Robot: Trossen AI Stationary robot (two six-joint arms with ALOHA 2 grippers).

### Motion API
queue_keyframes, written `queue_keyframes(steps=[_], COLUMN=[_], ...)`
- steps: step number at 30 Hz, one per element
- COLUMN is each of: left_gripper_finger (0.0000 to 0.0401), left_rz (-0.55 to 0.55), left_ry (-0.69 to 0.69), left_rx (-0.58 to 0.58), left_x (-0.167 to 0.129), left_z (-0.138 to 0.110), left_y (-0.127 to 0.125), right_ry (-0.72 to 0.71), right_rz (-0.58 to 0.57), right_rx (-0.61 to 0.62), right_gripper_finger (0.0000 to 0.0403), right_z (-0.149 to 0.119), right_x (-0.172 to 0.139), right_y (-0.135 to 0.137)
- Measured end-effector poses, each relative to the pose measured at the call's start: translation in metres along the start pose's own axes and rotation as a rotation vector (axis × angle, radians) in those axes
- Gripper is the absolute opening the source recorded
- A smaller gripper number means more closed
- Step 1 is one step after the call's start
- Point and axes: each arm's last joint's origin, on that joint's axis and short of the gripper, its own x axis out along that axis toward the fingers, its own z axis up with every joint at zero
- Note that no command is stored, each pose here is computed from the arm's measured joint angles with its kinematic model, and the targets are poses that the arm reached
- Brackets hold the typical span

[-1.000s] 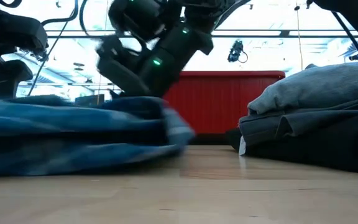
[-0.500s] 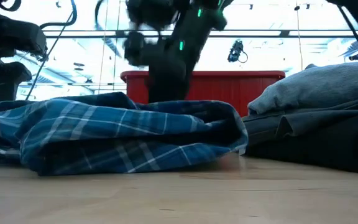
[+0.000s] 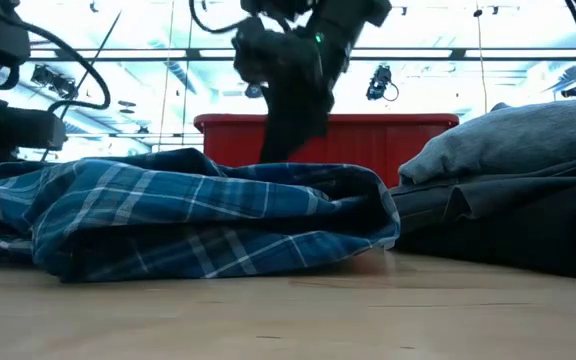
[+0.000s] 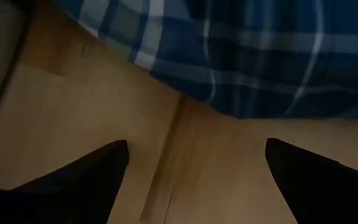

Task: Fold Laundry from Bin
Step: Stack the folded blue checkered pants on top of the folded gray shirt

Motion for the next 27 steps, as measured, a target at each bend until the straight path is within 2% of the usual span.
queue_keyframes(steps=[4,10,16,22,25,27], left_gripper_finger=[0.0389,0.0388,0.0388,0.0388,0.0388,0.0388], left_rz=[-0.023,-0.031,-0.086,-0.098,-0.107,-0.160], left_ry=[-0.090,-0.142,-0.223,-0.306,-0.378,-0.458], left_rx=[0.010,0.002,-0.005,0.041,-0.026,-0.075], left_x=[0.007,0.008,0.011,0.024,0.030,0.030], left_z=[0.001,0.004,0.014,0.026,0.037,0.048], left_y=[-0.001,-0.003,-0.012,-0.025,-0.029,-0.034], right_ry=[-0.045,-0.265,-0.181,-0.147,-0.153,-0.168], right_rz=[0.035,0.169,0.093,0.125,0.139,0.151], right_rx=[-0.007,0.058,0.106,0.063,0.048,0.047], right_gripper_finger=[0.0048,0.0052,0.0051,0.0051,0.0051,0.0050], right_z=[-0.013,-0.008,-0.018,-0.022,-0.024,-0.023], right_x=[0.022,0.040,0.059,0.076,0.082,0.085], right_y=[0.003,-0.006,-0.025,-0.024,-0.018,-0.015])
